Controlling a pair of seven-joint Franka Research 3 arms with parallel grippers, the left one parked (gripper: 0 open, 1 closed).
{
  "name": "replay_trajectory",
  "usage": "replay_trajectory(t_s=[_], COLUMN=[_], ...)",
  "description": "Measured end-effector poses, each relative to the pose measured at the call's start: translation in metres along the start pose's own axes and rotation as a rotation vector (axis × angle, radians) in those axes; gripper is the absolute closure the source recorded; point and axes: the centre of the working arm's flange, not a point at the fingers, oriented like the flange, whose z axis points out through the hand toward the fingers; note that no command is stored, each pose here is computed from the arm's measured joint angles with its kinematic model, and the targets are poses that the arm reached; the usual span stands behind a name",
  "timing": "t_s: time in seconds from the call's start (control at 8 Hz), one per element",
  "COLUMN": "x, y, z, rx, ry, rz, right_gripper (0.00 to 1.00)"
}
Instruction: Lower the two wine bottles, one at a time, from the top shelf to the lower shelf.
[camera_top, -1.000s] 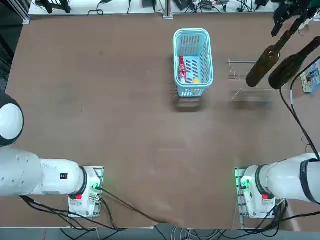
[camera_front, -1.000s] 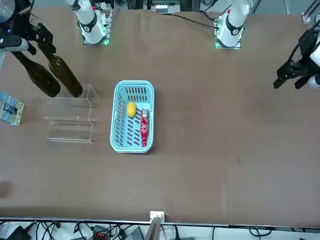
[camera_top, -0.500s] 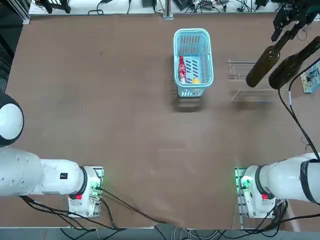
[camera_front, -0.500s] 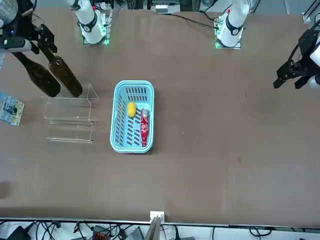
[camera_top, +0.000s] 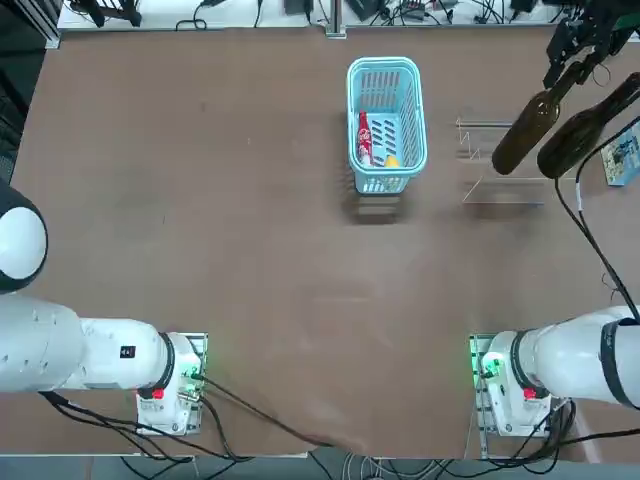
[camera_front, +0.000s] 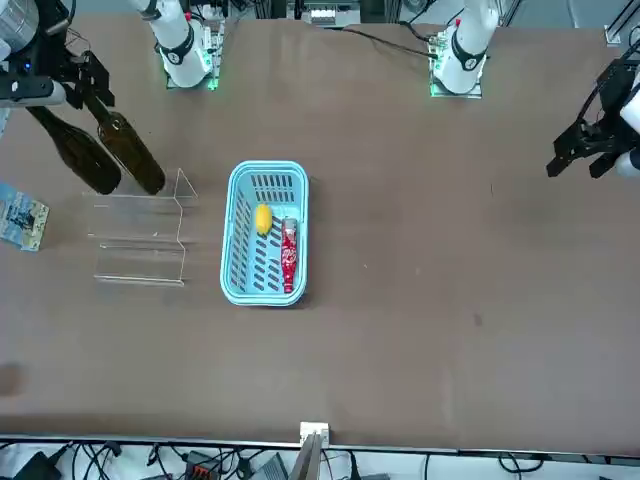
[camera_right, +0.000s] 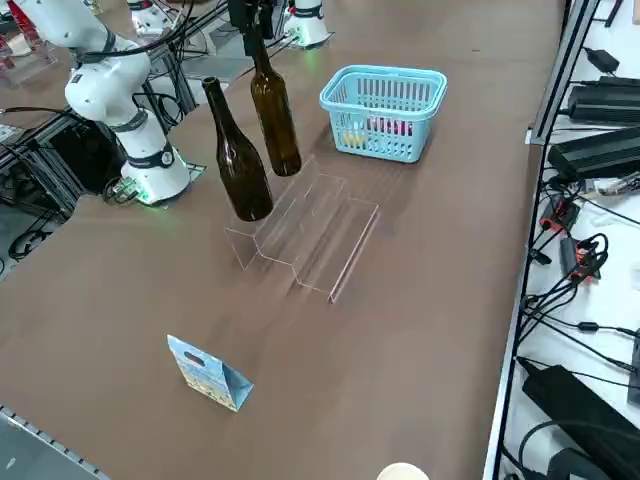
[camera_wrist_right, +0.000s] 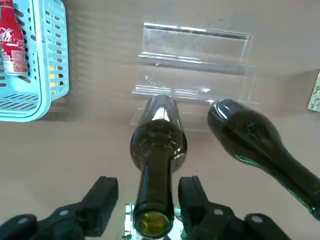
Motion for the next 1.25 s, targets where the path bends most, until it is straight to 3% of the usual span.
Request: replay_trajectory(t_s=[0.62, 1.12, 1.25], x=[-0.0012, -0.0023, -0.0023], y=[0.0038, 0.0059, 0.0059], z=[0.0047, 0.0053, 0.0053], rx=[0.003, 0.001, 0.001], ry=[-0.014, -0.021, -0.021], rz=[0.006, 0.008, 0.008], right_gripper=[0.32, 0.61, 0.61])
